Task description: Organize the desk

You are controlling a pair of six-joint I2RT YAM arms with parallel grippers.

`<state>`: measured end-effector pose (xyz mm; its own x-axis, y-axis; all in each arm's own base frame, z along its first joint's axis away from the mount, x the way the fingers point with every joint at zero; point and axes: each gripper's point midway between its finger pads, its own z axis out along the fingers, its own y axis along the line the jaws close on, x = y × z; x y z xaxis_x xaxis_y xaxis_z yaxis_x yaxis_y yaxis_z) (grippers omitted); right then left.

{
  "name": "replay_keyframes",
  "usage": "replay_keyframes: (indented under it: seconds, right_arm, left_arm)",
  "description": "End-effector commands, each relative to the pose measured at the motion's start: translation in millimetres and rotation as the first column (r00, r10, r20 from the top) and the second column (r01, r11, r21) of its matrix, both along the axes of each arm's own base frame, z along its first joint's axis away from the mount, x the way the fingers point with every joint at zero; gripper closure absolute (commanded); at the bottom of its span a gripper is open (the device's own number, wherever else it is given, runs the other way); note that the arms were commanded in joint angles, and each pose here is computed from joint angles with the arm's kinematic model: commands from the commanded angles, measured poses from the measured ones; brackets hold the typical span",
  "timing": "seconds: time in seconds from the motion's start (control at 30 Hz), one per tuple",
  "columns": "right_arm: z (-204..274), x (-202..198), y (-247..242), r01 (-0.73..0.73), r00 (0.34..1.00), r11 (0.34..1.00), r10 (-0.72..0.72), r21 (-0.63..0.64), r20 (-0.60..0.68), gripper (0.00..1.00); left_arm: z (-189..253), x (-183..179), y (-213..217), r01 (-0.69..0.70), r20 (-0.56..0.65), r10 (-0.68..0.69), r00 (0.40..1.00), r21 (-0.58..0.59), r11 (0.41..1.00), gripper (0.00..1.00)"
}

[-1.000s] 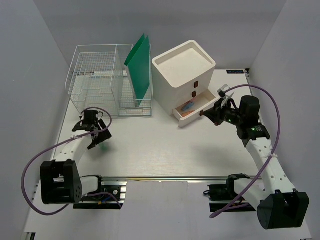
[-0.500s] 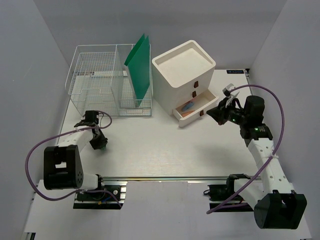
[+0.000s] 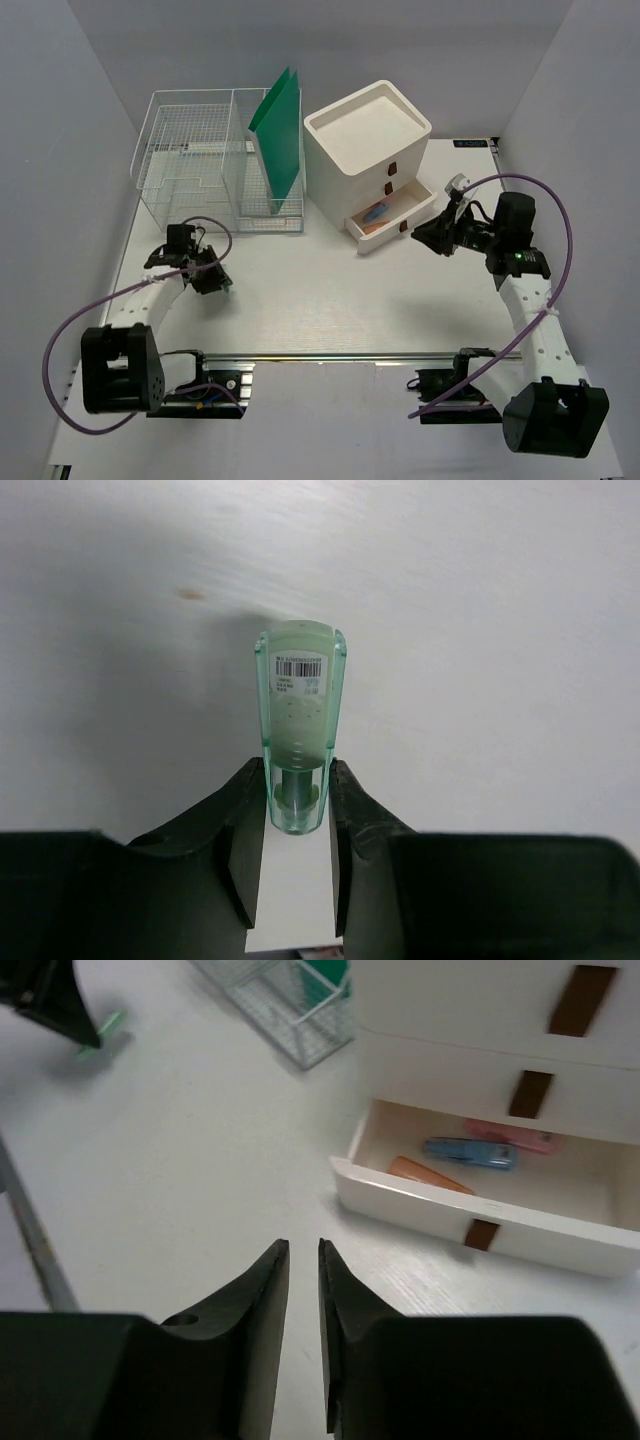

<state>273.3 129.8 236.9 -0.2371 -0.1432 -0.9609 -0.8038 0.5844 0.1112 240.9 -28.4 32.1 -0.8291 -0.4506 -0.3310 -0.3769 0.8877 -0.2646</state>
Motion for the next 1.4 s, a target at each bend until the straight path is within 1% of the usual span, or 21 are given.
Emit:
replay_keyframes:
  seconds: [0.0, 0.07, 0.1, 0.23, 0.3, 0.33, 0.4, 0.43, 0.47, 0.53, 0.57, 0.63, 0.67, 0.77, 0.83, 0.87, 0.93, 1.13, 1.27, 1.33, 1.37]
  right_arm:
    - [14, -26, 16, -0.226, 0.972, 0.974, 0.225, 0.015, 0.066, 0.74]
    - [17, -30, 19, -0.277, 0.957, 0.961, 0.274, 0.011, 0.094, 0.76]
    - [13, -31, 19, -0.281, 0.958, 0.960, 0.279, 0.015, 0.073, 0.81]
    - [10, -26, 15, -0.281, 0.957, 0.960, 0.281, -0.002, 0.073, 0.92]
    - [7, -24, 12, -0.279, 0.957, 0.960, 0.280, -0.017, 0.080, 0.96]
    - [6, -21, 9, -0.262, 0.962, 0.965, 0.262, -0.020, 0.074, 0.98]
    - [6, -18, 4, -0.233, 0.969, 0.972, 0.234, -0.028, 0.079, 1.00]
    - [4, -10, -3, -0.190, 0.977, 0.981, 0.193, -0.043, 0.092, 1.00]
    - [3, -8, -5, -0.158, 0.984, 0.987, 0.160, -0.032, 0.073, 1.00]
    - [5, 9, -20, -0.049, 0.993, 0.997, 0.054, -0.054, 0.105, 1.00]
    - [-1, 11, -24, -0.020, 0.995, 0.998, 0.024, -0.053, 0.093, 1.00]
    - [3, 20, -38, 0.070, 0.990, 0.996, -0.062, -0.061, 0.123, 1.00]
    - [2, 20, -41, 0.095, 0.988, 0.994, -0.087, -0.058, 0.125, 1.00]
    - [4, 24, -54, 0.169, 0.978, 0.985, -0.163, -0.043, 0.127, 1.00]
    - [4, 27, -63, 0.208, 0.971, 0.977, -0.201, -0.044, 0.132, 1.00]
    - [4, 29, -69, 0.233, 0.965, 0.972, -0.226, -0.041, 0.133, 1.00]
    - [4, 30, -72, 0.240, 0.963, 0.970, -0.233, -0.040, 0.134, 1.00]
    - [4, 28, -81, 0.254, 0.960, 0.967, -0.249, -0.025, 0.126, 1.00]
    - [4, 27, -83, 0.246, 0.962, 0.969, -0.242, -0.015, 0.125, 1.00]
    - [4, 25, -84, 0.238, 0.964, 0.971, -0.235, -0.010, 0.121, 1.00]
    - [4, 25, -83, 0.231, 0.966, 0.973, -0.229, -0.007, 0.117, 1.00]
  left_arm:
    - [42, 6, -63, 0.280, 0.216, -0.230, 0.949, -0.244, 0.929, 1.00]
    - [58, 3, -97, 0.440, 0.340, -0.338, 0.877, -0.288, 0.851, 1.00]
    - [67, -6, -115, 0.512, 0.384, -0.380, 0.842, -0.345, 0.786, 1.00]
    - [84, -27, -162, 0.706, 0.508, -0.514, 0.691, -0.322, 0.631, 1.00]
    - [86, -30, -174, 0.749, 0.519, -0.559, 0.647, -0.295, 0.593, 1.00]
    - [83, -37, -185, 0.786, 0.514, -0.606, 0.608, -0.281, 0.550, 1.00]
    - [94, -28, -198, 0.822, 0.544, -0.635, 0.548, -0.211, 0.529, 1.00]
    - [101, -32, -213, 0.857, 0.565, -0.664, 0.490, -0.173, 0.485, 1.00]
    - [101, -28, -222, 0.867, 0.567, -0.676, 0.470, -0.152, 0.475, 1.00]
    - [116, -8, -238, 0.888, 0.599, -0.711, 0.369, -0.001, 0.460, 1.00]
    - [119, -13, -254, 0.912, 0.601, -0.742, 0.298, 0.051, 0.408, 1.00]
    - [125, 9, -275, 0.906, 0.603, -0.768, 0.218, 0.167, 0.389, 1.00]
    - [129, 8, -289, 0.913, 0.613, -0.773, 0.164, 0.203, 0.354, 1.00]
    - [135, 36, -318, 0.882, 0.629, -0.767, 0.127, 0.282, 0.377, 1.00]
    - [158, 59, -333, 0.841, 0.665, -0.741, 0.095, 0.344, 0.416, 1.00]
    - [148, 62, -343, 0.841, 0.643, -0.760, 0.094, 0.357, 0.407, 1.00]
    - [167, 82, -358, 0.808, 0.650, -0.758, 0.065, 0.411, 0.422, 1.00]
    - [166, 127, -392, 0.730, 0.637, -0.767, 0.082, 0.485, 0.481, 1.00]
    - [150, 145, -407, 0.717, 0.596, -0.797, 0.098, 0.513, 0.472, 1.00]
    - [143, 154, -413, 0.711, 0.588, -0.801, 0.110, 0.517, 0.477, 0.91]
    - [142, 161, -411, 0.686, 0.584, -0.801, 0.132, 0.530, 0.499, 0.83]
